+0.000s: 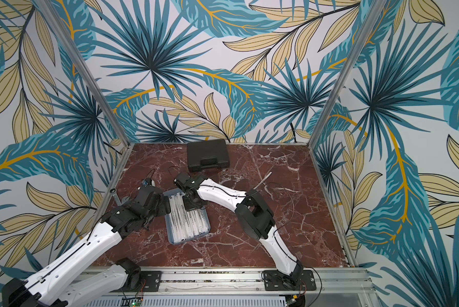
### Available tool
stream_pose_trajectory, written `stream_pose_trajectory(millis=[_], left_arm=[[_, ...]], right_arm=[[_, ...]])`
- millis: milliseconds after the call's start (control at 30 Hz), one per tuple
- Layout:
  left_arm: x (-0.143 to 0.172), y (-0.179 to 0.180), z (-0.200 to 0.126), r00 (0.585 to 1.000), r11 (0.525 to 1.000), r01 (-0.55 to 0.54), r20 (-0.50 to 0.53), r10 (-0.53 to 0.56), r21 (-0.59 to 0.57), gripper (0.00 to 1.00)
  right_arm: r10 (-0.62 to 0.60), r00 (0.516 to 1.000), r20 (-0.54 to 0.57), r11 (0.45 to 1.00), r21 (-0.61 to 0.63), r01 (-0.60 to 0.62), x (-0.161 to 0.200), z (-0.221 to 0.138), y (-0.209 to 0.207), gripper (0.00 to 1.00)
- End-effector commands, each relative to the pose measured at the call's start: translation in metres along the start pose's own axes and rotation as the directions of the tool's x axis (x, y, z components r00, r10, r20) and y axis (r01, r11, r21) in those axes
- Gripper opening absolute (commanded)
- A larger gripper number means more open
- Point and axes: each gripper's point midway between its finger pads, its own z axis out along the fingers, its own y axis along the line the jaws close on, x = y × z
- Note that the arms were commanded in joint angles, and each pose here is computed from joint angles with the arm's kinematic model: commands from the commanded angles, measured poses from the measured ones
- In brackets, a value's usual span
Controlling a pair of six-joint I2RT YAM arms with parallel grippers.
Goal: Put the straws into the storage box
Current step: Place the straw in the storage box.
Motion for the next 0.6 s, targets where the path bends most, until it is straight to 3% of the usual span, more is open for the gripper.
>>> stream_pose_trajectory(millis=[0, 133, 233, 333, 433, 567], left_arm=[[0.006, 0.000, 0.005, 1.000, 1.000, 0.002, -0.015, -0.001, 0.009, 0.81], [0.006, -0.001, 0.004, 1.000, 1.000, -0.004, -0.020, 0.004, 0.011, 0.81], [0.003, 0.001, 0.000, 1.000, 1.000, -0.013, -0.012, 0.013, 0.003, 0.81], [-0.005, -0.001, -0.006, 1.000, 1.000, -0.026, -0.004, 0.026, 0.003, 0.81], [-0.011, -0.015, -0.009, 1.000, 0.999, -0.026, -0.007, 0.027, 0.035, 0.80], [-0.003, -0.079, -0.008, 0.992, 0.981, -0.129, 0.011, 0.129, 0.144, 0.80]], right_arm=[[0.014, 0.999, -0.048, 1.000, 0.020, -0.013, 0.012, 0.004, -0.004, 0.09], [0.014, 0.999, -0.048, 0.999, 0.029, -0.013, 0.013, 0.002, -0.006, 0.18], [0.024, 1.000, 0.007, 0.999, 0.027, -0.024, 0.005, -0.028, -0.010, 0.25], [0.069, 0.996, 0.063, 0.997, 0.026, -0.070, -0.001, -0.060, -0.027, 0.26], [0.177, 0.975, 0.135, 0.979, 0.078, -0.188, -0.009, -0.079, -0.075, 0.26], [0.427, 0.883, 0.196, 0.882, 0.126, -0.454, -0.013, -0.073, -0.183, 0.35]])
